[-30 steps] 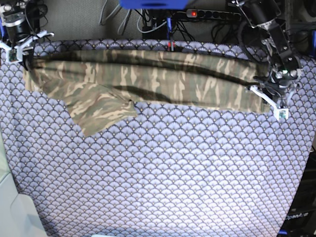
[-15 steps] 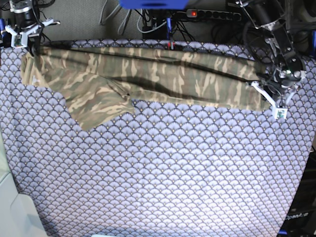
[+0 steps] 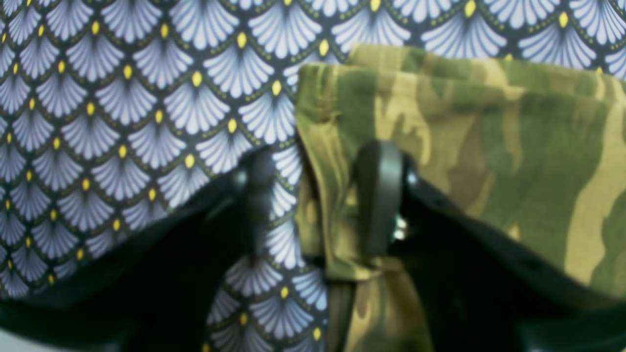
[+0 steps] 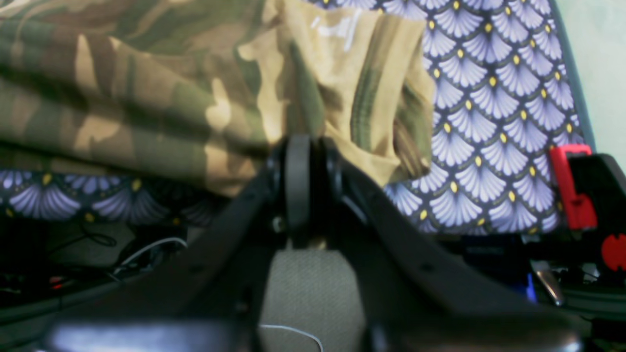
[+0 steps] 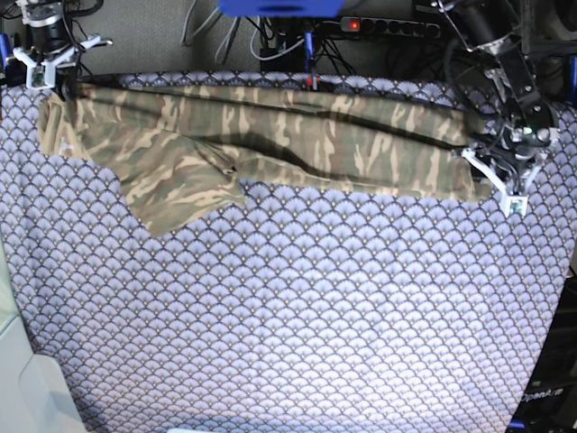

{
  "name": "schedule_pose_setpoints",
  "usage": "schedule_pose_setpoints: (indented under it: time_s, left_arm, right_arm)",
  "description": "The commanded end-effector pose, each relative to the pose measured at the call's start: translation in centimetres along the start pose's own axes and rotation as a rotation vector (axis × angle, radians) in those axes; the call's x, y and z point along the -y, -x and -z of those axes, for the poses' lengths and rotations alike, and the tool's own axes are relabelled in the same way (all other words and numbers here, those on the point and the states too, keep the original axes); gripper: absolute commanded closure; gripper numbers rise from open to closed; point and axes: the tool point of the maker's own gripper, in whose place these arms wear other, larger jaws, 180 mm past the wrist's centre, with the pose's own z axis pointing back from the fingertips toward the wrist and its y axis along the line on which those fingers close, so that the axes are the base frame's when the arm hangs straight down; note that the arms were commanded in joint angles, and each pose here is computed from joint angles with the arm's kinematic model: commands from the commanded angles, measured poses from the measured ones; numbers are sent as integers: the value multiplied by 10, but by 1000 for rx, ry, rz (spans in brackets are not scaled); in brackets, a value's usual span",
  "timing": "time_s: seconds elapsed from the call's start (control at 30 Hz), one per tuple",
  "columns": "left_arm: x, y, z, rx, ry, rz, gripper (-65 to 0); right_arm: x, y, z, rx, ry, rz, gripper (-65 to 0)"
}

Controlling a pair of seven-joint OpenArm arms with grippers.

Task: Fold the T-shirt properly
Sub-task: 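Open the right gripper and raise it off the folded strip, then lower the right gripper onto the strip's sleeve end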

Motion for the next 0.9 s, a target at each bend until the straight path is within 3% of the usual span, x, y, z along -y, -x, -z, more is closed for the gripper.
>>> schedule_pose_setpoints:
  time_s: [0.0, 0.33, 0.47, 0.63, 0.77, 0.87]
  left_arm:
    - [-3, -6, -5, 24, -3, 15, -305]
    - [-2, 6, -5, 0, -1, 18, -329]
    - [8, 8, -6, -8, 57, 75, -329]
    - [18, 11, -5, -11, 87, 90, -329]
    - [19, 13, -4, -17, 91, 88, -329]
    - [20, 14, -4, -19, 94, 86, -329]
  right_arm:
    - [9, -8, -4, 32, 25, -15, -97]
    - [22, -10, -10, 33, 62, -22, -185]
    - [30, -11, -13, 43, 85, -19, -198]
    - [49, -43, -20, 157, 141, 31, -198]
    - [55, -75, -24, 240, 160, 0, -198]
    - [50, -96, -10, 241, 157, -18, -206]
